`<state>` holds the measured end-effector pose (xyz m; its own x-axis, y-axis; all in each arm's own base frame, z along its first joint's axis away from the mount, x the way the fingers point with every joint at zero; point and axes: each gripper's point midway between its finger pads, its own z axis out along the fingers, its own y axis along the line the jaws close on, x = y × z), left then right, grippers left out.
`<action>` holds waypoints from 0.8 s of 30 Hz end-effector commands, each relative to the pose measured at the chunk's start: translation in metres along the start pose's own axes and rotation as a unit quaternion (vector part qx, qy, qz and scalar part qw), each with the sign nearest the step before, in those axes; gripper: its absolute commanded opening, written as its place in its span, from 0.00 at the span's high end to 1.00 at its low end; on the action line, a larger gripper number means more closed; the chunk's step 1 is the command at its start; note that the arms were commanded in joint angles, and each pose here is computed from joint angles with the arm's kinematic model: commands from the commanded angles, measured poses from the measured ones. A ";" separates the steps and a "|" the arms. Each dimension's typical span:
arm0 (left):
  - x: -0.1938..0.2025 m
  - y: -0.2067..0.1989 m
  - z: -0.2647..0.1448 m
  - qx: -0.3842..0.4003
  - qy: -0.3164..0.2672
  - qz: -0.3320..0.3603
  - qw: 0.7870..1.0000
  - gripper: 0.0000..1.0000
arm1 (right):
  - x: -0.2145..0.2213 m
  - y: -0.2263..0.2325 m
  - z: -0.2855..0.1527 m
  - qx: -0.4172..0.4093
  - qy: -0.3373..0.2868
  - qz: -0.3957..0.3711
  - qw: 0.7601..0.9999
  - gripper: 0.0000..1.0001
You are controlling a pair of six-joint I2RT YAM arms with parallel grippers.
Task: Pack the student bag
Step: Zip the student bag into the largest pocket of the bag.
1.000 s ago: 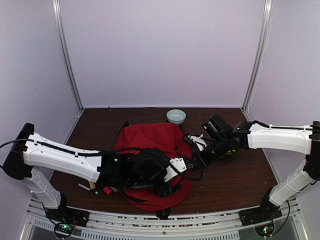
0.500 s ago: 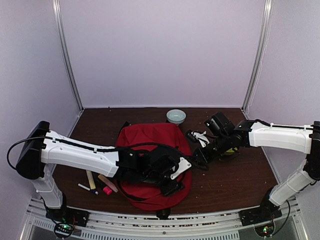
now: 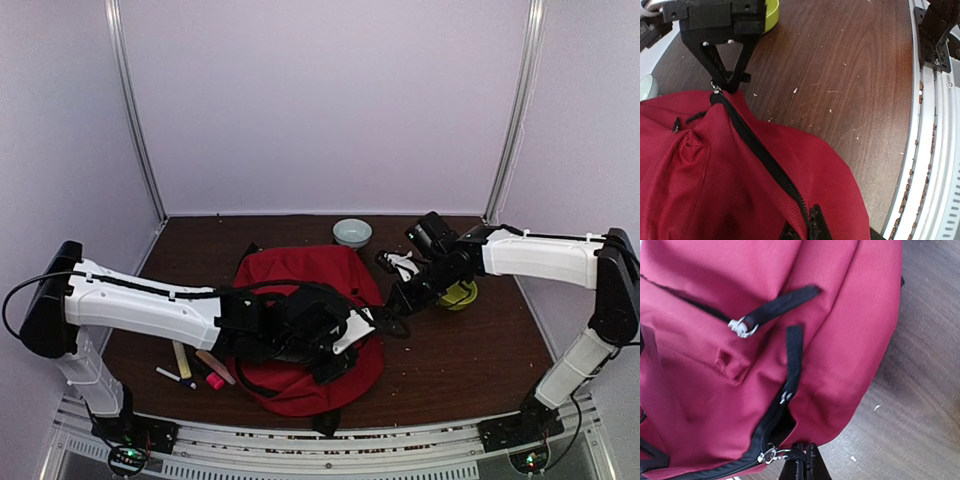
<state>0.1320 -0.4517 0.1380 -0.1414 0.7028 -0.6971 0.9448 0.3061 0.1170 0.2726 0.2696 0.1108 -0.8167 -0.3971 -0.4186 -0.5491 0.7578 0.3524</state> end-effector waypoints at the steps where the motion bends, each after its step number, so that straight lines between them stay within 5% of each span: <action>1: 0.026 -0.056 -0.036 0.101 0.027 0.076 0.992 1.00 | -0.050 -0.080 -0.020 0.158 -0.060 0.021 0.985 1.00; 10: 0.036 -0.080 -0.056 0.145 0.013 0.100 0.984 1.00 | -0.091 -0.131 -0.026 0.237 -0.070 0.039 0.968 1.00; 24: 0.020 -0.088 -0.088 0.158 -0.028 0.145 0.976 1.00 | -0.139 -0.134 -0.023 0.235 -0.116 0.043 0.964 1.00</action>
<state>0.1305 -0.4210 0.1637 -0.0090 0.7018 -0.7123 0.9348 0.2588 0.2432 0.3214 0.2916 0.1240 -0.8144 -0.4666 -0.3450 -0.5706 0.7521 0.3297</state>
